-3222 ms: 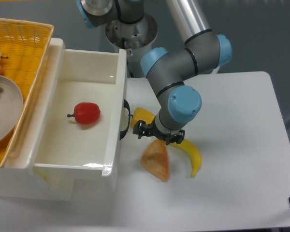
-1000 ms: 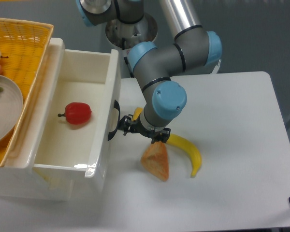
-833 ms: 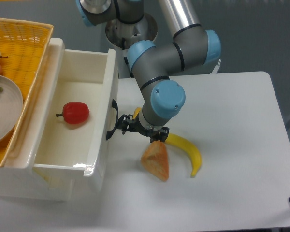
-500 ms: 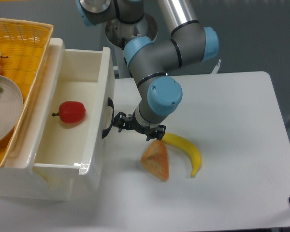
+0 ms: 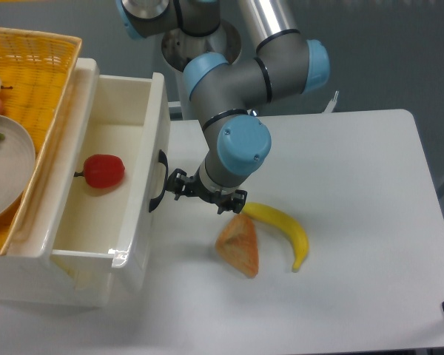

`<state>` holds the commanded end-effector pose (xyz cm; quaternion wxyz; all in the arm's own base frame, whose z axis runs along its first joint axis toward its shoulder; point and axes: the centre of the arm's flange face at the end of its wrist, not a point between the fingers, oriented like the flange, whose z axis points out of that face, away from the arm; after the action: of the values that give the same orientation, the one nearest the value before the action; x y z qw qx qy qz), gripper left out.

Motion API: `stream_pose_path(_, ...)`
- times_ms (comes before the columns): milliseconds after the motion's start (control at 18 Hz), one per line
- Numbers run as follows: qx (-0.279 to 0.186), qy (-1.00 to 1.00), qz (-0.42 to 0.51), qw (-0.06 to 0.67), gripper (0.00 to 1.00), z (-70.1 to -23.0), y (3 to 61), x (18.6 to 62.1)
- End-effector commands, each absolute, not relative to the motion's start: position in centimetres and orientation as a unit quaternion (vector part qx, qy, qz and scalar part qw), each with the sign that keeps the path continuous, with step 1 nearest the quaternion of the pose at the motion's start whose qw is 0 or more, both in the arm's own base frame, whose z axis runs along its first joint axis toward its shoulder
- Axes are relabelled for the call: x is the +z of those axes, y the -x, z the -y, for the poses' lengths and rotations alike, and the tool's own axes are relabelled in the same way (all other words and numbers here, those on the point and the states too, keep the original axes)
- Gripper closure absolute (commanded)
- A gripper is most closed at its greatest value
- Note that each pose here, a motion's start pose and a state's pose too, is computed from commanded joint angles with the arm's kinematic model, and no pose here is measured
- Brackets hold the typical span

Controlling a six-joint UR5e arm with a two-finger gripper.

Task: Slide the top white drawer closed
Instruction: 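Push the drawer front with the gripper, sliding the drawer inward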

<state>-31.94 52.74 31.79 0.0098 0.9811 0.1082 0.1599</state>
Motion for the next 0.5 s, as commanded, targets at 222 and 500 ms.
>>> stream_pose_path(222,0.160,-0.982,-0.104,0.012,0.00,-53.1,31.1,31.9)
stream_pose_path(500,0.164,-0.982,-0.096,0.008,0.00,-53.5,29.9,32.7)
